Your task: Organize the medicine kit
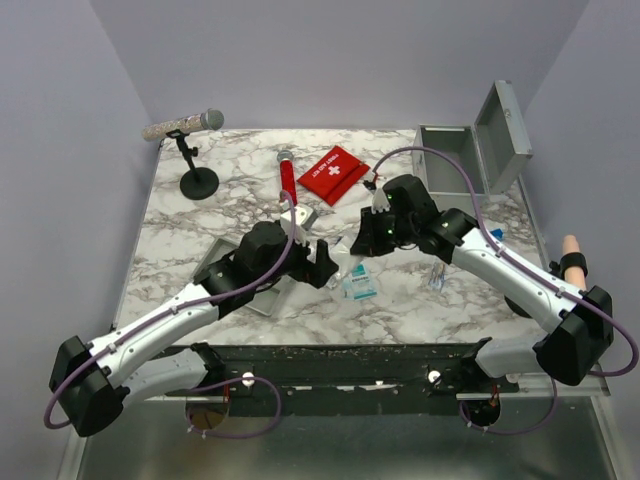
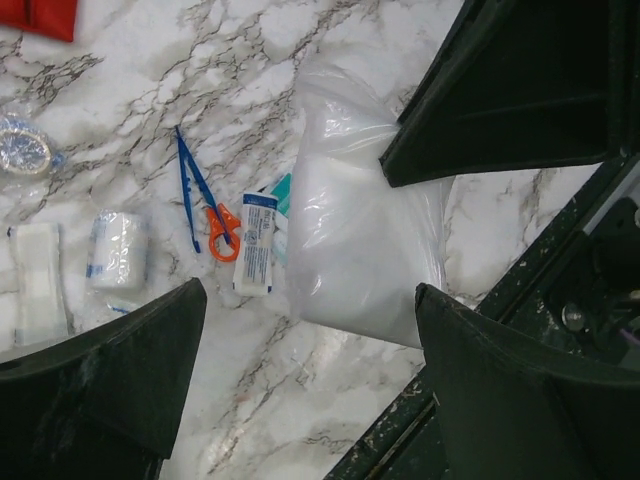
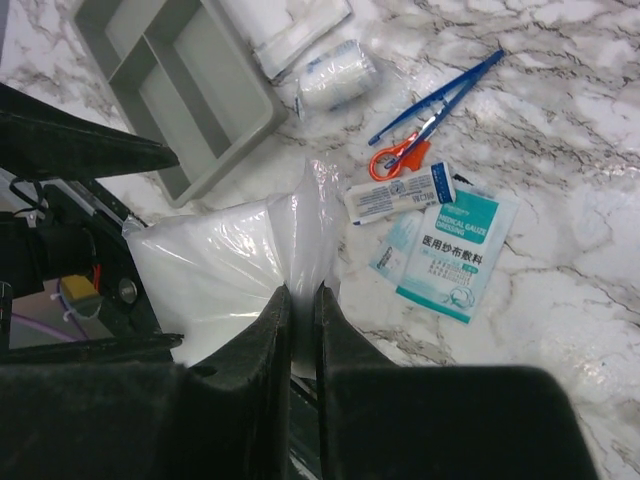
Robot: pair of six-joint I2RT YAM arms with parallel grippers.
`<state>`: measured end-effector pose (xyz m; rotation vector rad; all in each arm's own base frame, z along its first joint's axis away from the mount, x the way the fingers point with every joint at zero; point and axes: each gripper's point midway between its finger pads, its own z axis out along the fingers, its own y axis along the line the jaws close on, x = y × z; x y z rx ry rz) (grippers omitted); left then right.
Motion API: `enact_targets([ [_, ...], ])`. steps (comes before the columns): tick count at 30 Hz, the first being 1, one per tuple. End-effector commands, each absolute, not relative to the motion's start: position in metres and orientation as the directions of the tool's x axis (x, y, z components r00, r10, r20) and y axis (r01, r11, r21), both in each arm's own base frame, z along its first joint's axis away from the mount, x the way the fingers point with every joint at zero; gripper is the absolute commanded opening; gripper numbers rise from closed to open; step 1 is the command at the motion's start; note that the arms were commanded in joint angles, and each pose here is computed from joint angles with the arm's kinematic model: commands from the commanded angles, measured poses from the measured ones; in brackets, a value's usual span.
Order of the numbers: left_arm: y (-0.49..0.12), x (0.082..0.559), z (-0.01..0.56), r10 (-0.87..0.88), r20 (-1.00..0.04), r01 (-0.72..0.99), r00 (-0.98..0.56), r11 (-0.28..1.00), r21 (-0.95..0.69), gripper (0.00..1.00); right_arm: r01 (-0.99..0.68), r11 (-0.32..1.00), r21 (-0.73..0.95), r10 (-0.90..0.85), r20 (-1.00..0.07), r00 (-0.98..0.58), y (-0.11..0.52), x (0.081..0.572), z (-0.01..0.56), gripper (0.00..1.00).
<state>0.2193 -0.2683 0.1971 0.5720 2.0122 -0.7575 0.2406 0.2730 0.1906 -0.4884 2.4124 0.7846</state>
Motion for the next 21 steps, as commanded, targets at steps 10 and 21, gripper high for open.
enact_targets([
  [10, -0.26, 0.212, 0.228, -0.333, -0.701, 0.497, -0.631, 0.521, -0.694, 0.84, -0.538, 0.691, 0.482, -0.09, -0.681, -0.727, 0.3, 0.25, 0.225, 0.14],
  [21, -0.263, 0.217, 0.227, -0.389, -0.653, 0.467, -0.65, 0.475, -0.746, 0.78, -0.54, 0.672, 0.507, -0.099, -0.661, -0.744, 0.32, 0.251, 0.222, 0.14],
])
